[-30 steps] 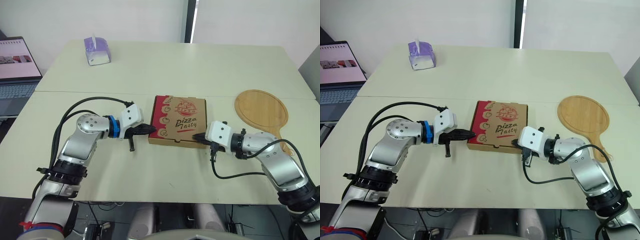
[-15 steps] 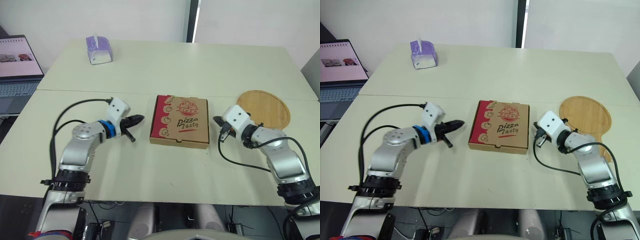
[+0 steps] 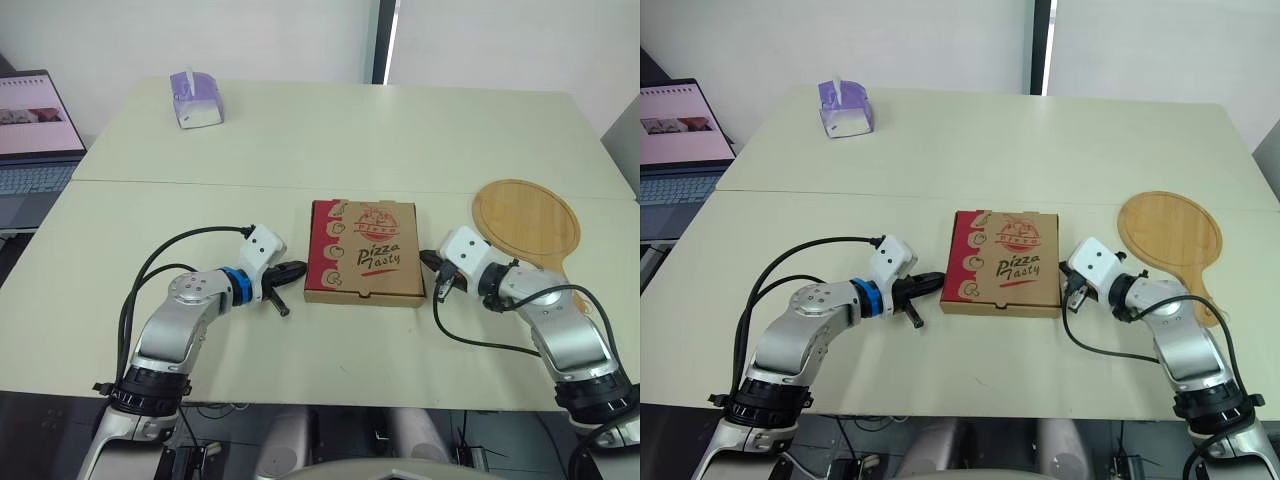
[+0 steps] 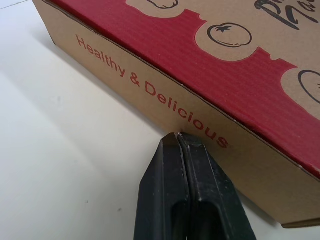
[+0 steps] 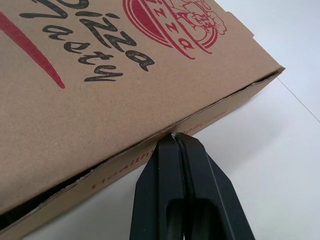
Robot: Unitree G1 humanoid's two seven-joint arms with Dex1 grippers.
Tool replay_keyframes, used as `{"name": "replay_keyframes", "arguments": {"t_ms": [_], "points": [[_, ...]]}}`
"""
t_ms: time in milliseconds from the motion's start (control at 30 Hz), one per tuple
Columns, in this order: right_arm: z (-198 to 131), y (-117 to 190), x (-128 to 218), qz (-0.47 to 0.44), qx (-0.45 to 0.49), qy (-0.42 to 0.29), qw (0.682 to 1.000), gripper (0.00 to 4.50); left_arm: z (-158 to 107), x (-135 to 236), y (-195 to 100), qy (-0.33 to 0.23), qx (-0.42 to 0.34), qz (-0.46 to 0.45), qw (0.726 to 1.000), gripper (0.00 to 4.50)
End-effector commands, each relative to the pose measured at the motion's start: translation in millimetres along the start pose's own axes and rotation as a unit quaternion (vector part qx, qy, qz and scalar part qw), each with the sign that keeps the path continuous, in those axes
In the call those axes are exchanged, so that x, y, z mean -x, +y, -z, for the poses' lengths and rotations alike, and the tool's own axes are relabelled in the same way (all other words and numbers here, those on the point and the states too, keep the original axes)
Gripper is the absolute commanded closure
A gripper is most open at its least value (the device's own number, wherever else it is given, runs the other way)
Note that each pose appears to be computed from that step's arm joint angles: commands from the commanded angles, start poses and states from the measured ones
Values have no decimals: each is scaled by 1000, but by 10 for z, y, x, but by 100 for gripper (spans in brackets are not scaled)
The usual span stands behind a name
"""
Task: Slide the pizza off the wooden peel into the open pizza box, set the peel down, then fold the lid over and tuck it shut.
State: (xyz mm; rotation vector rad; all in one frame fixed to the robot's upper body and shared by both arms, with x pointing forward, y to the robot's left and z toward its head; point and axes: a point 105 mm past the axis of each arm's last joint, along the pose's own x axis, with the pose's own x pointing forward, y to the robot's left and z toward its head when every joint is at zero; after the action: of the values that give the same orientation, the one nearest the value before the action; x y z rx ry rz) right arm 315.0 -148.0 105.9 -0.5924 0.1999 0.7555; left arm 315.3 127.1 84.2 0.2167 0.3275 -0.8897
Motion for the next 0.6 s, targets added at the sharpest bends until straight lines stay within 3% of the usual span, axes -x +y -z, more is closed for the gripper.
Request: {"name": "replay_keyframes", "arguments": {"t_ms": [33,267,600], "points": [[-207,98,-5,-22,18,-38,999,447,-188,-23,-107,-33,-32,18,999,450],[-172,-252,318,29,-21,-43,998,447,-266,441,262,-39,-34,-59,997,450],[424,-823,1287,91,10,47,995,447,121,1471,940,68,-59,-239,967,450]]}}
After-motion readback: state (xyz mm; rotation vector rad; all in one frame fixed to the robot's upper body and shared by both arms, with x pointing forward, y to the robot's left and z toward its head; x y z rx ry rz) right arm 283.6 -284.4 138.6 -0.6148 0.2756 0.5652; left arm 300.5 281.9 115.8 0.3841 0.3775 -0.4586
